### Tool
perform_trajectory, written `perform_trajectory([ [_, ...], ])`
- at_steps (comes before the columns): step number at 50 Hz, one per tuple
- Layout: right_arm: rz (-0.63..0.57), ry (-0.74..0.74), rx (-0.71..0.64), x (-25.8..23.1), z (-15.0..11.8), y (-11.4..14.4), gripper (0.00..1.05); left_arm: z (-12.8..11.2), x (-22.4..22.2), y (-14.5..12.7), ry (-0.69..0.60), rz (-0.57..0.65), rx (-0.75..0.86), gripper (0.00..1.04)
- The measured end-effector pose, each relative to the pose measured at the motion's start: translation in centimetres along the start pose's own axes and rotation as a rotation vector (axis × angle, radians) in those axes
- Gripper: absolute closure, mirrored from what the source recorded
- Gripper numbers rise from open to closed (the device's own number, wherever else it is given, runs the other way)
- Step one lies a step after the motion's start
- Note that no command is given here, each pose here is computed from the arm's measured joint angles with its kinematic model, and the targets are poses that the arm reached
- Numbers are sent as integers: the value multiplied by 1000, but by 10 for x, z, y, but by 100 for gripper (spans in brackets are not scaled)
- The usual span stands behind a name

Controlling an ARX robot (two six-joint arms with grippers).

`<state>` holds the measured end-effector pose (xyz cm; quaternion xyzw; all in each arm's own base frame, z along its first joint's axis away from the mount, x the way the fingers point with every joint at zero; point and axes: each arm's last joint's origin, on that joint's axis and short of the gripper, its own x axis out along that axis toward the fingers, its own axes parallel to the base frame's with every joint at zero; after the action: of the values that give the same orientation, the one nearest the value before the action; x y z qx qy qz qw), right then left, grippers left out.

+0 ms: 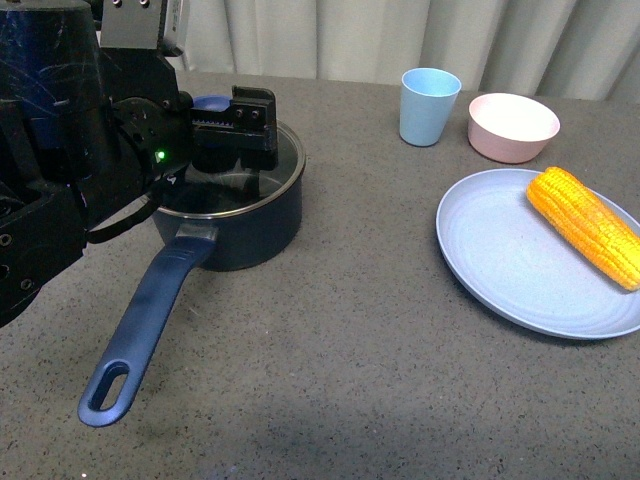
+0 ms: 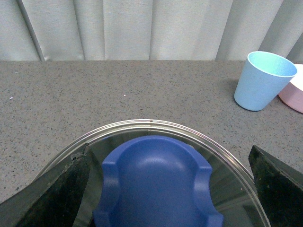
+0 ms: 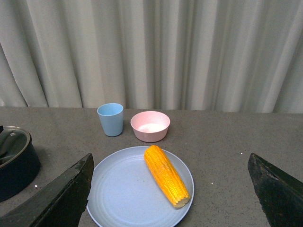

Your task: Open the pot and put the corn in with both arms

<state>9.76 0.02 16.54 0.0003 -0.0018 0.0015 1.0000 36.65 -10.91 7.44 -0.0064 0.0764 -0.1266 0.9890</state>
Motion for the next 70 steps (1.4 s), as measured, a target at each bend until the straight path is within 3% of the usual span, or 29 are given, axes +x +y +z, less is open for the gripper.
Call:
perform_trajectory([
  [13,0,0,0,0,0,0,9,-5,3,2,15,18,15,46],
  [35,0,0,0,0,0,0,9,2,1,2,9,12,-2,47],
  [42,0,0,0,0,0,0,9,27,-4,6,-33,26,-35,47],
  [49,0,0,0,0,0,0,9,63,-15,32,-126,75,-58,47],
  [52,0,0,0,0,0,0,9,67,-18,50,-140,116,-62,47],
  [59,0,0,0,0,0,0,9,55,-28,100,-128,240,-89,47],
  [70,0,0,0,0,0,0,9,27,-40,151,-83,393,-131,47],
])
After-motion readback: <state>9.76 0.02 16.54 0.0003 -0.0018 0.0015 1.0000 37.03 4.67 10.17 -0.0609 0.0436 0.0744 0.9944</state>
